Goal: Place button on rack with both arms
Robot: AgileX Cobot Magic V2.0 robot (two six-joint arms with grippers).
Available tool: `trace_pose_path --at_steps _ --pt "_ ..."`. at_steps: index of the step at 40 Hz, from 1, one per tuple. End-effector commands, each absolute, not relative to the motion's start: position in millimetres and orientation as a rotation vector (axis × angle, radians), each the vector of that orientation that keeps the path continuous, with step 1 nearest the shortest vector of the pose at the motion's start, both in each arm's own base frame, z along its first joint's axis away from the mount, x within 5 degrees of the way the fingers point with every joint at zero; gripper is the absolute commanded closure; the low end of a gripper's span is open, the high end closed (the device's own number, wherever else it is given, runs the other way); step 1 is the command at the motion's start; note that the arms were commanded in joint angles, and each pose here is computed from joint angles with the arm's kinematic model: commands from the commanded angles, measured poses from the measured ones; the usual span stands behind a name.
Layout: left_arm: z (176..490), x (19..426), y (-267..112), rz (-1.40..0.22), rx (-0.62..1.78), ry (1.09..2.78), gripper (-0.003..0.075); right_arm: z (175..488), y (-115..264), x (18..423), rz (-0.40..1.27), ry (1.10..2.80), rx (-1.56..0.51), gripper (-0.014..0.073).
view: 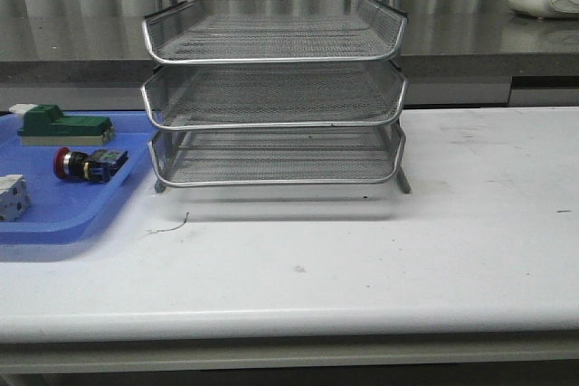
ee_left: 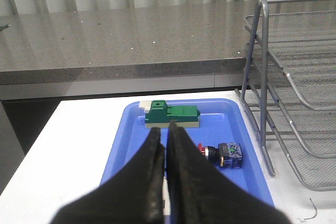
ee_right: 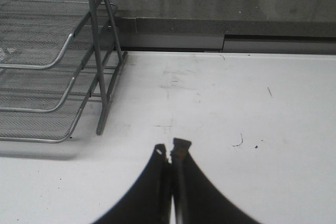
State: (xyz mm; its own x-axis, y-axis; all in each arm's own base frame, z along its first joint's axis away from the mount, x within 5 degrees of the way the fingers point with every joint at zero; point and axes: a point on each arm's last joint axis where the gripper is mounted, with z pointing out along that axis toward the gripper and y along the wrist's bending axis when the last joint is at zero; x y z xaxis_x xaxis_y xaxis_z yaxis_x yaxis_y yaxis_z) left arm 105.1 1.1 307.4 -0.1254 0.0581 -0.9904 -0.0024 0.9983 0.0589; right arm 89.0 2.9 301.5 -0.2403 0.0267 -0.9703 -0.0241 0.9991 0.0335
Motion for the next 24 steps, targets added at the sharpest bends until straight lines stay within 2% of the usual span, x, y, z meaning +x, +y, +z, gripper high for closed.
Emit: trace_pose_path --at_steps 1,2,5,6,7,9,17,24 --pt "326 106 1 0.050 0.033 1.592 0.0523 320 2 92 0.047 1.708 0.018 0.0465" --pt "326 106 1 0.050 0.033 1.593 0.0465 320 2 92 0.047 1.708 0.018 0.0407" --pt "326 106 1 0.049 0.032 1.595 0.0227 319 2 92 0.047 1.710 0.018 0.0232" --pt "326 106 1 0.049 0.032 1.595 0.0194 319 2 92 0.047 1.711 0.018 0.0205" --pt "326 106 1 0.049 0.032 1.595 0.0129 319 2 92 0.047 1.711 0.018 0.0149" --pt "326 106 1 0.049 0.032 1.595 0.0070 320 2 92 0.047 1.708 0.018 0.0089" --pt "326 106 1 0.049 0.032 1.595 0.0086 319 3 100 0.116 1.720 0.069 0.0068" --pt "326 106 1 0.049 0.032 1.595 0.0132 312 7 140 0.250 1.888 0.180 0.0068"
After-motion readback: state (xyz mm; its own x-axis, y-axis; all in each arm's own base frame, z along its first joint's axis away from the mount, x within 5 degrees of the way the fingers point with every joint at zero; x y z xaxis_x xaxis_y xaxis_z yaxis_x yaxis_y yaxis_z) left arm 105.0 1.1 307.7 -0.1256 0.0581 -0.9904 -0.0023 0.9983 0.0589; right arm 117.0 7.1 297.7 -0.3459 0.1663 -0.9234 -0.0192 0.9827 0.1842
